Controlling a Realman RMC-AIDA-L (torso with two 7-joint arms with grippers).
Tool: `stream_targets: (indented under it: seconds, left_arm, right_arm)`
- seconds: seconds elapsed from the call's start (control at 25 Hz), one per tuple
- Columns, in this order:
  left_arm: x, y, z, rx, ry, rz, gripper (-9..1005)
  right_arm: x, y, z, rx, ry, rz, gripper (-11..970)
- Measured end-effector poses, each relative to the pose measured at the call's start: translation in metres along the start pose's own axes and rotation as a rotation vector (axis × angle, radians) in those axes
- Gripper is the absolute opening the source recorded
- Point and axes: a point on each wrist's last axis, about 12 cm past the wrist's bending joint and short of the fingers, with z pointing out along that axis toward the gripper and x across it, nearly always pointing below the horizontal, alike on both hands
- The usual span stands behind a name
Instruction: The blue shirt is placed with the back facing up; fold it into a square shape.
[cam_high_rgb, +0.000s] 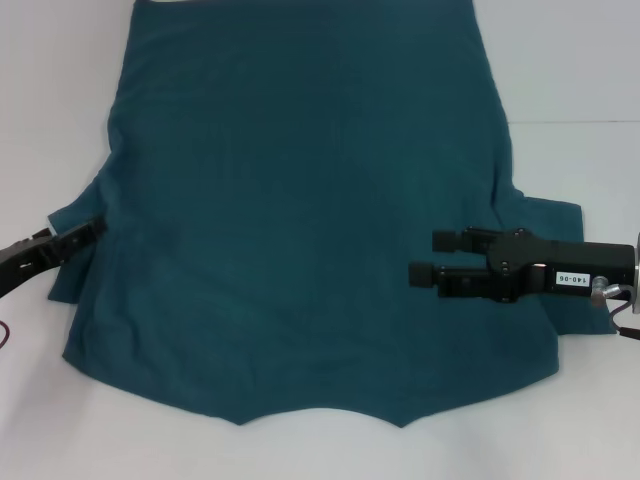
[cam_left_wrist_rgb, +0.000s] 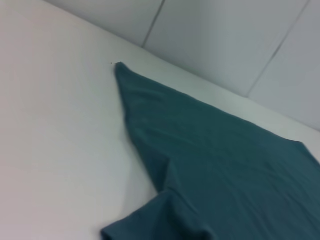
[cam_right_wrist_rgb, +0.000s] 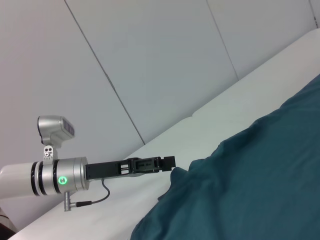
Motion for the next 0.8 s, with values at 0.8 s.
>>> stream_targets:
  seconds: [0.8]
  left_arm:
    - [0.0079,-0.0007,0.0052,-0.026,0.027,-0.003,932]
  right_arm:
    - [0.0008,-0.0002,0.0002,0.001,-0.001,0.006,930]
